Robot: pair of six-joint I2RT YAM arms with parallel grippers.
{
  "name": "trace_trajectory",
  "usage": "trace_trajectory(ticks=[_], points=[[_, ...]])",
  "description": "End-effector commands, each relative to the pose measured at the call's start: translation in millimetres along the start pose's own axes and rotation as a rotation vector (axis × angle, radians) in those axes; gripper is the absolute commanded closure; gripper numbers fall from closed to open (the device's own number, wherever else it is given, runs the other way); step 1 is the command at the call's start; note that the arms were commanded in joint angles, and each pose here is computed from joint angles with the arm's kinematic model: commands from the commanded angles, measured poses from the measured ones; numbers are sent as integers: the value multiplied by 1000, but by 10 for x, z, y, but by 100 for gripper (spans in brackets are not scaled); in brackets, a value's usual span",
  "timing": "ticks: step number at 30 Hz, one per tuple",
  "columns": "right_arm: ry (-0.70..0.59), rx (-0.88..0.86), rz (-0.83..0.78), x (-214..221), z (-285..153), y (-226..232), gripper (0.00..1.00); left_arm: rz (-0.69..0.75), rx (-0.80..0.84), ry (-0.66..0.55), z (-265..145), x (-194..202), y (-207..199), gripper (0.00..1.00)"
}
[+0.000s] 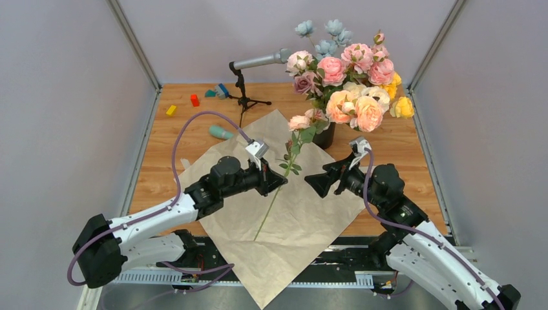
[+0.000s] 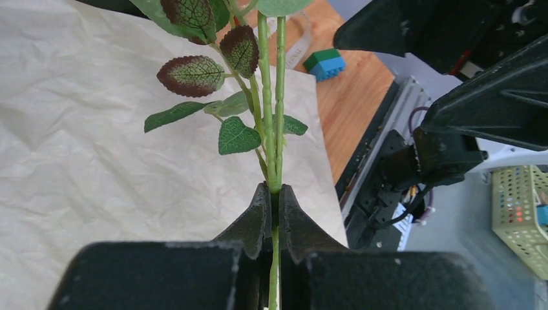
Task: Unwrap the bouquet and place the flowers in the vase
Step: Pick up the fake flower from the wrapping paper.
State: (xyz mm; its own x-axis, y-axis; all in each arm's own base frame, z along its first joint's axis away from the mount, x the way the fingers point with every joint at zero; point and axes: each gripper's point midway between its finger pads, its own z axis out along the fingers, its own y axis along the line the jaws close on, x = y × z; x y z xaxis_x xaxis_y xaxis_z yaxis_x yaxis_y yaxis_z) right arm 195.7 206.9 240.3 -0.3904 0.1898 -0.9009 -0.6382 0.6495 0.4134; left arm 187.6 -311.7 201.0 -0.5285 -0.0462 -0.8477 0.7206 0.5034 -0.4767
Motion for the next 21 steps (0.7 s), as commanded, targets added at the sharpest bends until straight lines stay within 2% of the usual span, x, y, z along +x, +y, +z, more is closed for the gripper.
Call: trace_trajectory(ticks=[1, 6, 21], points=[[-75, -184, 75, -269, 62, 387, 5, -26, 157, -124, -39, -274, -374, 100], [-53, -231, 164, -219, 193, 457, 8, -42, 170, -125, -60, -235, -400, 100], [13, -251, 236, -107, 526, 572, 25, -52, 183, -148, -131, -233, -419, 100]])
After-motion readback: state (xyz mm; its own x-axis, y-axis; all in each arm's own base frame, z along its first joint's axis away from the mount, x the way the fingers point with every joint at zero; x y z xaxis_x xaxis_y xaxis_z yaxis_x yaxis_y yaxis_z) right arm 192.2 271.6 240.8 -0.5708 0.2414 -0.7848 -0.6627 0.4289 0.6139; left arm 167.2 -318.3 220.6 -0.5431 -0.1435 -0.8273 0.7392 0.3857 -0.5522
